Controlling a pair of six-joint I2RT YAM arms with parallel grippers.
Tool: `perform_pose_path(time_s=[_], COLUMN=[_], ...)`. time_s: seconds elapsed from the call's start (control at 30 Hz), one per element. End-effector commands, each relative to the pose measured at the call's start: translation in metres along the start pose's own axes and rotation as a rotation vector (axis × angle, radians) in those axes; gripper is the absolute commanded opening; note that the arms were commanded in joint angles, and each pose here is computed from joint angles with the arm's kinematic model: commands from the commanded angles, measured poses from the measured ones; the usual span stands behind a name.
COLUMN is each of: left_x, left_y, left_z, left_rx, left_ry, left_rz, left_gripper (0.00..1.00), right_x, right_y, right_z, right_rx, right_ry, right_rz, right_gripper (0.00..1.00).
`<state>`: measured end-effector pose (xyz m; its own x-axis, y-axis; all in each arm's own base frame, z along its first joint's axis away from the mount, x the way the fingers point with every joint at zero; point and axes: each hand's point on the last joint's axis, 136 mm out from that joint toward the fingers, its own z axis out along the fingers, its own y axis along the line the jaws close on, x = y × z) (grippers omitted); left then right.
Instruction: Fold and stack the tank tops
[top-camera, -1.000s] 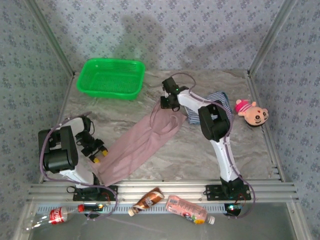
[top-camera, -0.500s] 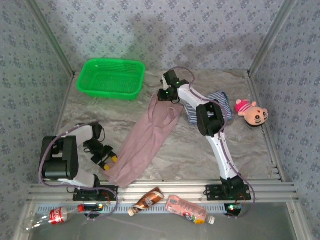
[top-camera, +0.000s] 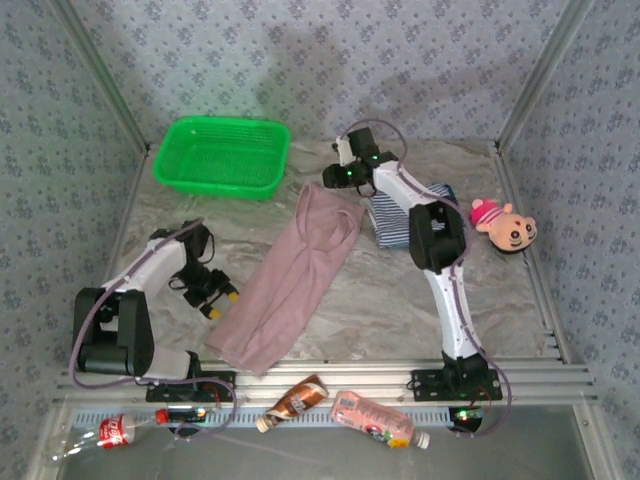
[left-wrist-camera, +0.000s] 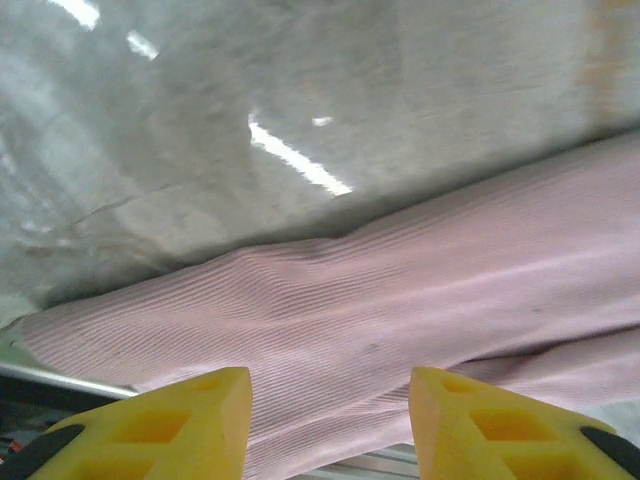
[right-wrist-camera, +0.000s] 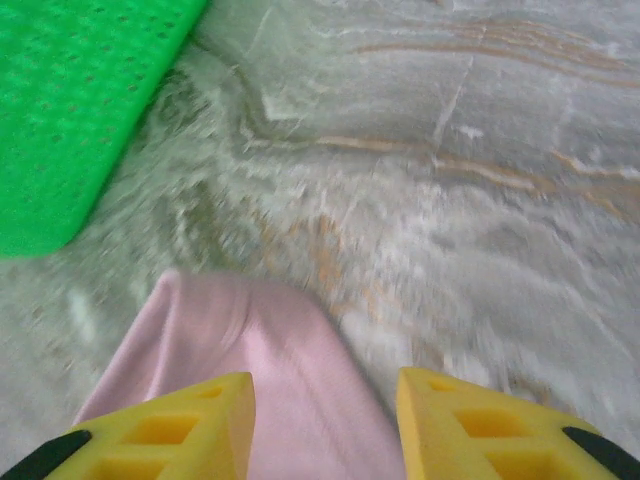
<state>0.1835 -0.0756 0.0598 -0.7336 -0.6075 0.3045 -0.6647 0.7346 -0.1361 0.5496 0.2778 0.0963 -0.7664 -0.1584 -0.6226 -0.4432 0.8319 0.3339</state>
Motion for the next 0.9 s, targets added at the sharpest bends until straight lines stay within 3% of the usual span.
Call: perform_pose_path(time_s=[0.0,0.2,0.33,0.43,0.6,0.87], left_x=[-0.008,-0.002,-0.008,-0.010,-0.008,-0.014], left_y=[-0.032,-0.079,-0.083,-0.073,-0.066,-0.083], left_z=[-0.006,0.010,0.022,0.035,0.052,0.060], left_rx=[0.066,0.097,0.054,0.019,0.015,0.090], left_ry=[-0.011,0.042,0.041,0.059,0.091,0.077], left_rz=[0.119,0.268,0.323,0.335,0.331,0.279], left_gripper=[0.46,0.46,0.46,0.46,0.45,0.46], right_x=[-0.009,0.099,0.152,0.185,0.206,0.190], right_y=[0.060,0.117,0.143,0.140,0.130,0.094], right_z=[-0.057,-0.075,-0.070,-0.057,-0.037,-0.009], right_rx=[-0.129,-0.185,-0.173,-0.136,-0.089,-0.026], right_ry=[-0.090,0.067,0.140,0.197,0.274,0.302], right_rz=[-0.076,0.049,0.076,0.072,0.008,-0.091], right_gripper=[0.45,0.46,0.46,0.46,0.45,0.44])
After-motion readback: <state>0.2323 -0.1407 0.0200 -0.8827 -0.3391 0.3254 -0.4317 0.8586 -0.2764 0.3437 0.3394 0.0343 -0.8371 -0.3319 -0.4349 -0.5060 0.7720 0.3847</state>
